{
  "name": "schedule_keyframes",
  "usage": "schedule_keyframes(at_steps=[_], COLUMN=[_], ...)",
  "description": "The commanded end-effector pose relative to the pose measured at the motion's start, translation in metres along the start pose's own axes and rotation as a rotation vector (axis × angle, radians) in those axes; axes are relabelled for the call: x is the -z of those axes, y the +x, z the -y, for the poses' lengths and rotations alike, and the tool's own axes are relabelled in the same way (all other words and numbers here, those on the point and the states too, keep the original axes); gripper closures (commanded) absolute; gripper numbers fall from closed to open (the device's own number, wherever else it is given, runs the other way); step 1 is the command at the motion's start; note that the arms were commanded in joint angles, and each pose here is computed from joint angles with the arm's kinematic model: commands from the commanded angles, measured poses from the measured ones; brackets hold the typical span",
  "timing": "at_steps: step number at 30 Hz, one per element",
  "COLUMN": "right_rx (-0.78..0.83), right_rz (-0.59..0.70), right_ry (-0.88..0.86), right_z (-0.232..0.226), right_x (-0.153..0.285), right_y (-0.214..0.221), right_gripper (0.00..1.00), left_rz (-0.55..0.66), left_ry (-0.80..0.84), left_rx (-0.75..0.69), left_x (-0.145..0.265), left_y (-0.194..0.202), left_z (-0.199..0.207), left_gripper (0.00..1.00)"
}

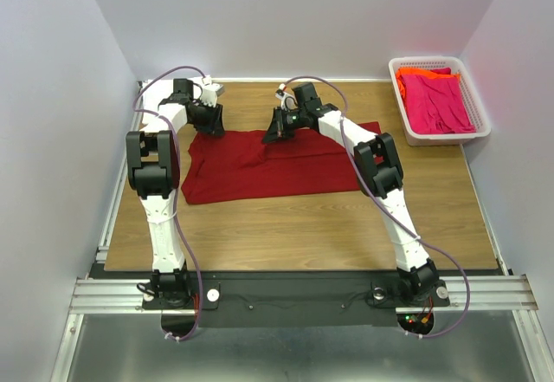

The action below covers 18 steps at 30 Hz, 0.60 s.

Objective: Fold and stack the t-shirts
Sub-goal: Fold the tshirt

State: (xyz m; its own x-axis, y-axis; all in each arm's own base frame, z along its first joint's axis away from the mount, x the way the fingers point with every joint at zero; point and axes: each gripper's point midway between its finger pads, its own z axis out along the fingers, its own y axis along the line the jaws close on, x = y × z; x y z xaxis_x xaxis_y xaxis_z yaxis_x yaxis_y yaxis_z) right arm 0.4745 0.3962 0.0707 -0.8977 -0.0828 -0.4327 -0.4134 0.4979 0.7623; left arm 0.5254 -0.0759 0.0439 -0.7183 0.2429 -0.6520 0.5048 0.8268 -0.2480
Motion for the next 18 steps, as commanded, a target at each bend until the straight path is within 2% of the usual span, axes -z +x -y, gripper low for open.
schedule_keyframes(at_steps=[1,7,18], right_rx=[0.055,0.056,0.058], right_rz=[0.027,0.026,0.028], right_ry=[-0.021,-0.019,-0.011], right_z=[-0.008,-0.006,-0.003], right_x=[-0.002,-0.002,-0.003], right_y=[-0.008,-0.007,-0.007], right_gripper=[0.99,1.00,0.99], left_rz=[0.035,0.028,0.024], left_ry=[-0.047,-0.008,0.043], left_rx=[-0.010,-0.004,-0.012], left_x=[0.007,0.004,0.003], left_y=[-0.019,-0.010,-0.009], left_z=[-0.005,0.002,0.010], left_gripper=[0.54,0.52,0.60])
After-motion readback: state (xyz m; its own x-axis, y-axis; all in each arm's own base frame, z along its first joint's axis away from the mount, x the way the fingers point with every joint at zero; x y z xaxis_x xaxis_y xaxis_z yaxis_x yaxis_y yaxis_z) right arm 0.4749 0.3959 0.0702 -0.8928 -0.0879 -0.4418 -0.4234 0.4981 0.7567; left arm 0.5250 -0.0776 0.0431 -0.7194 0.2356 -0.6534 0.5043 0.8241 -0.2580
